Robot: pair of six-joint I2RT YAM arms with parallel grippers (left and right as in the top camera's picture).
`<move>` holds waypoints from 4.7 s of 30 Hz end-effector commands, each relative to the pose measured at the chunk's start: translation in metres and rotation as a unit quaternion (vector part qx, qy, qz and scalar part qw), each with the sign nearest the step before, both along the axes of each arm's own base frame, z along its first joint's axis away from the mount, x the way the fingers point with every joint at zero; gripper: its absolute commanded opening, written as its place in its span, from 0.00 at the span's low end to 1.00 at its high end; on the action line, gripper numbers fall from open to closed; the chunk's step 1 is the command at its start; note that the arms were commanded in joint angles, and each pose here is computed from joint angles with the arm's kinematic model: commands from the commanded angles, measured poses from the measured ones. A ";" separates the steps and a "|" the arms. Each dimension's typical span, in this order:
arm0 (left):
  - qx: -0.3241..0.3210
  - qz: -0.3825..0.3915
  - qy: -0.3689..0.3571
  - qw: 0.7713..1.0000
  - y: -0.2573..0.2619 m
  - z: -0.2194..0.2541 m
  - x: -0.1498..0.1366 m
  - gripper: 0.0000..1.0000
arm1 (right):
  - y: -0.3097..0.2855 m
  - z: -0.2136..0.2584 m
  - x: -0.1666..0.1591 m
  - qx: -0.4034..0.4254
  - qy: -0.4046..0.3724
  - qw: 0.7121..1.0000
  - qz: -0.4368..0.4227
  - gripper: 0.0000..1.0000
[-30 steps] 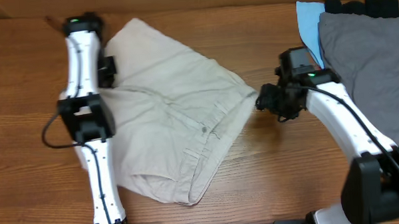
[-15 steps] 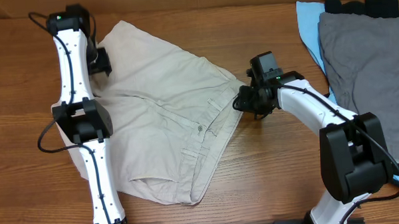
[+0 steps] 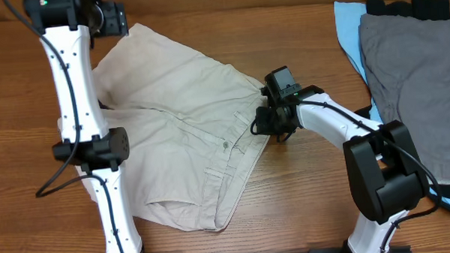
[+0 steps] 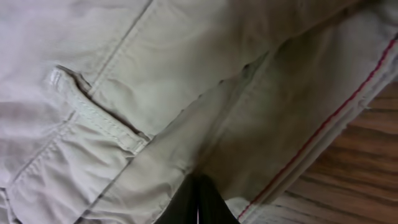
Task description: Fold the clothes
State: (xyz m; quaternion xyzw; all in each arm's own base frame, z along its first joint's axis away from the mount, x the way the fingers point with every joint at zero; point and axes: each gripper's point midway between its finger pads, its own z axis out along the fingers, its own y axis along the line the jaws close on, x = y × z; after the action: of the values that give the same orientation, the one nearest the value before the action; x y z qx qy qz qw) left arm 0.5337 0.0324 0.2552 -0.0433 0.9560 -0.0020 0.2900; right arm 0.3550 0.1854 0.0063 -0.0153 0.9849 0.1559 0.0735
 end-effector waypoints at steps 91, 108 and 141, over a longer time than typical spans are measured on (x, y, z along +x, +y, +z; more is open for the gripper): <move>-0.009 0.037 0.280 0.959 -0.005 -0.165 -0.183 1.00 | -0.034 0.117 -0.110 0.003 0.002 0.998 -0.062 0.81; -0.100 0.169 0.306 0.931 0.016 -0.243 -0.226 0.31 | -0.032 0.085 -0.108 -0.021 0.051 0.997 -0.060 0.81; -0.043 -0.003 0.057 0.997 -0.091 -0.182 -0.046 1.00 | -0.029 0.085 -0.109 -0.011 0.056 0.996 -0.062 0.76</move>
State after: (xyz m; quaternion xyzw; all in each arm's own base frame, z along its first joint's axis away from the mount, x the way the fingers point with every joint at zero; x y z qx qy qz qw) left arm 0.4889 -0.0665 0.0888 -0.0612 0.9643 -0.0777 0.2456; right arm 0.2481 0.1541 0.0926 0.0558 0.9887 0.1355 0.0328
